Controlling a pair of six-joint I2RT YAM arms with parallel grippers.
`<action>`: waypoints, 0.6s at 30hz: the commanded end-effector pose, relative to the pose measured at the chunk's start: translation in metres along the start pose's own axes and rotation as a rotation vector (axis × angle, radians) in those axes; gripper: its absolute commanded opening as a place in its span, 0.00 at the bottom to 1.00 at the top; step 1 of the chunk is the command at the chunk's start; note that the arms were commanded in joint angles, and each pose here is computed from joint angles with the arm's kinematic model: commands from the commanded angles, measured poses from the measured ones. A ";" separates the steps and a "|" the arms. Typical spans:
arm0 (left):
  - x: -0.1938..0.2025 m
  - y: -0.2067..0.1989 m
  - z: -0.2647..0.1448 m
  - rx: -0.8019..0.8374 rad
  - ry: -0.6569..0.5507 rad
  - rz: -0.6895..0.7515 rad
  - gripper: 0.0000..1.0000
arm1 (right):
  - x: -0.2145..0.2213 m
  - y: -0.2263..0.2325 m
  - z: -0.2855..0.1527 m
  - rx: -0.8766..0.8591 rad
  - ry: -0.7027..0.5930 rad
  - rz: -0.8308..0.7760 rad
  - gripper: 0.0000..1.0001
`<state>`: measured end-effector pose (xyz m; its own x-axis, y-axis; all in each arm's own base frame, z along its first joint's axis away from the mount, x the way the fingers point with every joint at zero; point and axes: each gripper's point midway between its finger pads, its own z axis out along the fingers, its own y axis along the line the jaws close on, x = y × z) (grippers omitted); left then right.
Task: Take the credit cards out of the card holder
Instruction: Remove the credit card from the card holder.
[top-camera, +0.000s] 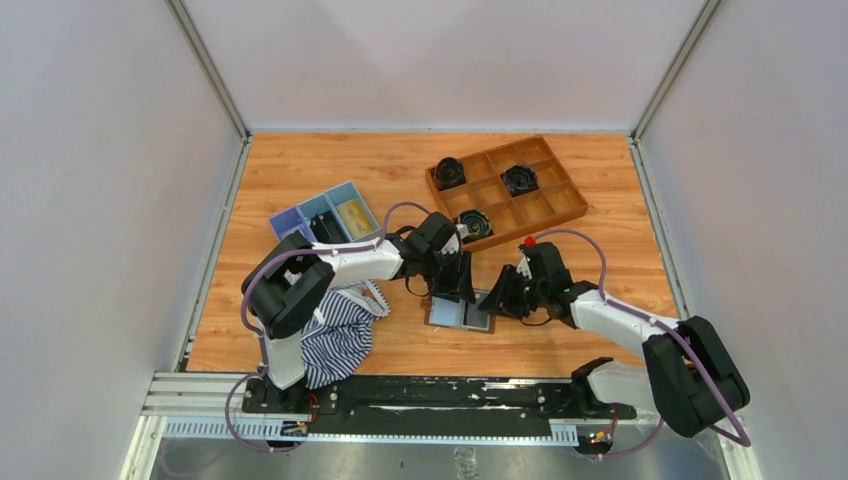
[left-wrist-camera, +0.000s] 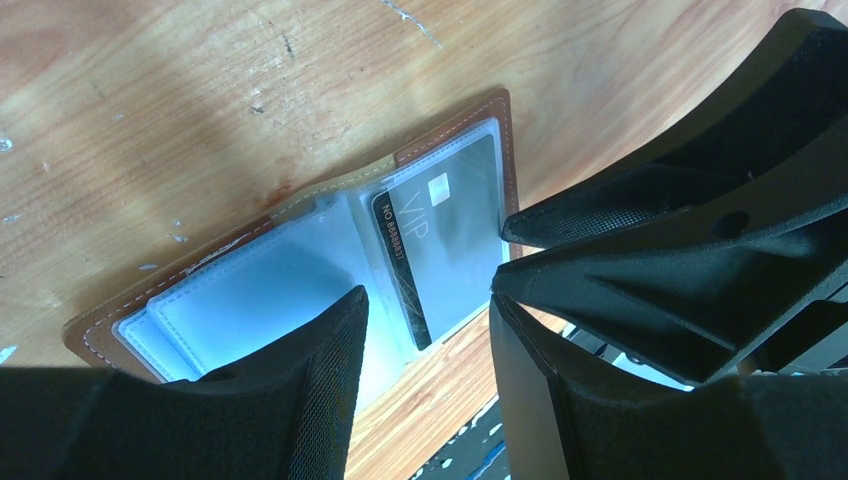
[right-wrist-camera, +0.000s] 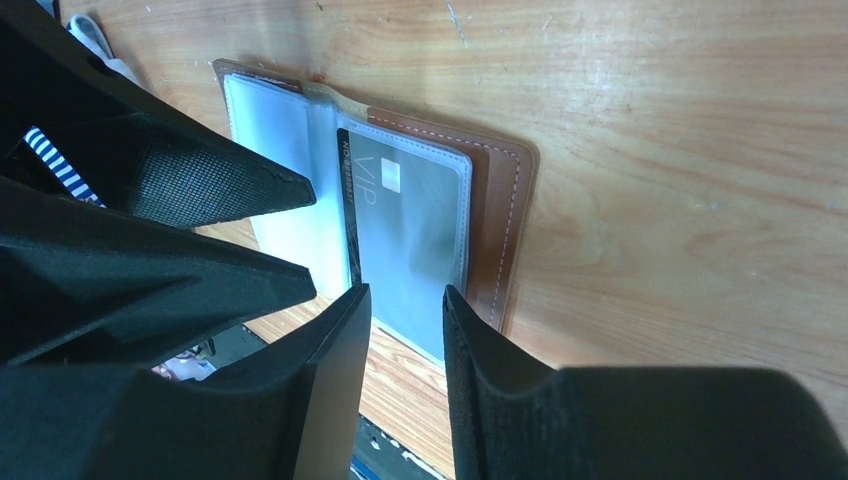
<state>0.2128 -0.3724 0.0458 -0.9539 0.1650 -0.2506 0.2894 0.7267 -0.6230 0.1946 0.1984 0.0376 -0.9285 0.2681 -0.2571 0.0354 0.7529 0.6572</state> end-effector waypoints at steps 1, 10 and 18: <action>-0.002 -0.001 -0.003 0.004 -0.007 0.010 0.52 | 0.003 0.003 0.004 -0.021 0.012 -0.001 0.37; 0.004 0.007 0.004 -0.009 0.017 -0.005 0.52 | 0.005 0.010 0.008 -0.054 0.036 0.003 0.37; 0.003 0.006 0.002 -0.010 0.012 -0.002 0.52 | 0.005 0.012 0.009 -0.055 0.034 0.000 0.36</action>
<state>0.2127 -0.3724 0.0457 -0.9539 0.1656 -0.2505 0.2898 0.7262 -0.6234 0.1960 0.2116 0.0363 -0.9389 0.2544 -0.2317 0.0237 0.7195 0.6941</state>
